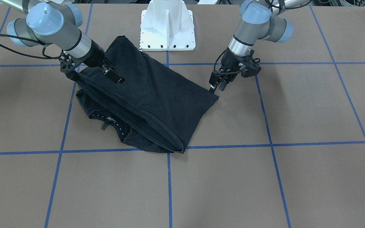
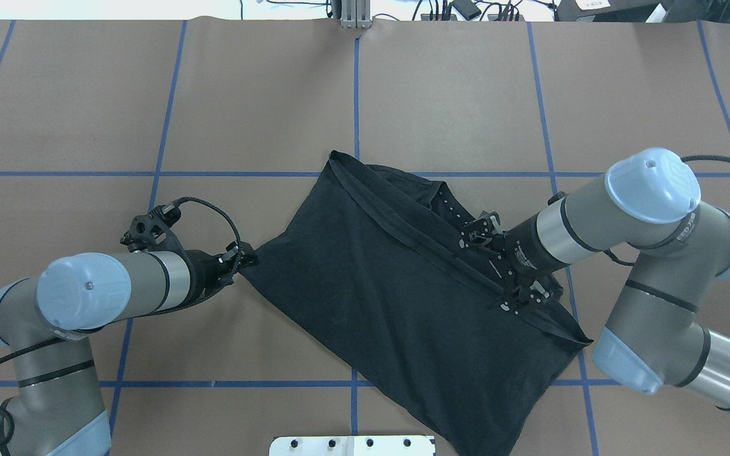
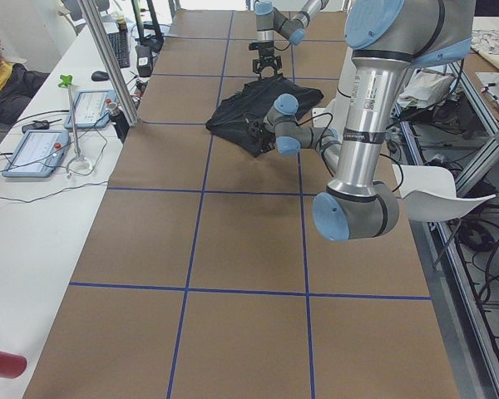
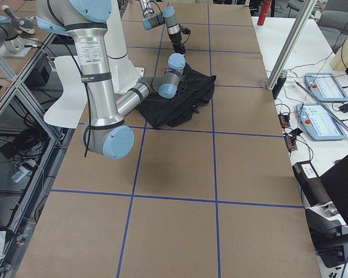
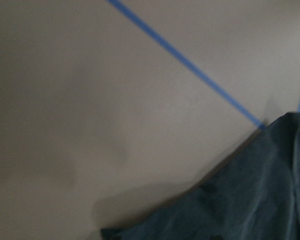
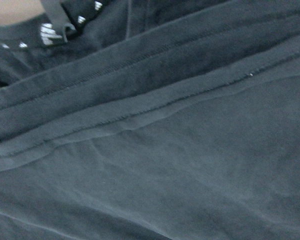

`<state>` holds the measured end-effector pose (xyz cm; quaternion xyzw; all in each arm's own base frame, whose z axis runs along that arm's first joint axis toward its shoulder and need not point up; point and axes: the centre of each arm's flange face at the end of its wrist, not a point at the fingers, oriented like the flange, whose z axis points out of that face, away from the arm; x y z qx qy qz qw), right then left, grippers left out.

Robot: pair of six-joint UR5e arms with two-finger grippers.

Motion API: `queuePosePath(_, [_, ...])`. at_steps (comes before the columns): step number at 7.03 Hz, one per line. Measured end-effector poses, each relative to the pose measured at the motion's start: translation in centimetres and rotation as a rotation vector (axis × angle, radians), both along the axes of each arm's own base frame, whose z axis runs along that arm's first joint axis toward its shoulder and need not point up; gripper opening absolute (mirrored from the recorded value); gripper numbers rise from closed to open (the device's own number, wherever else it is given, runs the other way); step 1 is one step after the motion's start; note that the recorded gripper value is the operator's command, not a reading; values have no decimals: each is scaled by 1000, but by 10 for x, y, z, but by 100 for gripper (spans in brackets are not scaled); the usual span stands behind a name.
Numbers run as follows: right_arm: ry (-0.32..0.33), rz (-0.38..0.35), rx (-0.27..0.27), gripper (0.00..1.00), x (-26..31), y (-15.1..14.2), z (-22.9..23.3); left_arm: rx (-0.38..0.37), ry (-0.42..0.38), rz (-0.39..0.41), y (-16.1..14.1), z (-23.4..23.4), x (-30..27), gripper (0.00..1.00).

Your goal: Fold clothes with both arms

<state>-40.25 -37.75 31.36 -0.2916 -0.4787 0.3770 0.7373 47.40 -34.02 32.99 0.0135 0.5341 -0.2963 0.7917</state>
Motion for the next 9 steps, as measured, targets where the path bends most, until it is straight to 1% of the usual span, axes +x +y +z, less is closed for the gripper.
queuePosePath(2, [-2,6,21,100,5,-9,-1,-5,-17,4,1,4,13,59])
queuePosePath(3, [-3,10,23,100,7,-11,-1,-5,-19,4,0,3,19,56])
queuePosePath(4, [-4,12,24,100,8,-12,-1,-6,-20,5,-2,3,23,55])
queuePosePath(5, [-4,12,24,100,9,-12,-1,-7,-24,6,-3,5,27,51])
queuePosePath(6, [-4,12,24,100,8,-12,-1,-9,-30,6,-4,7,29,30])
queuePosePath(7, [-2,13,24,100,8,-13,0,-9,-34,7,-5,9,31,0])
queuePosePath(9, [-1,12,24,100,7,-13,1,-6,-43,9,-6,12,32,0])
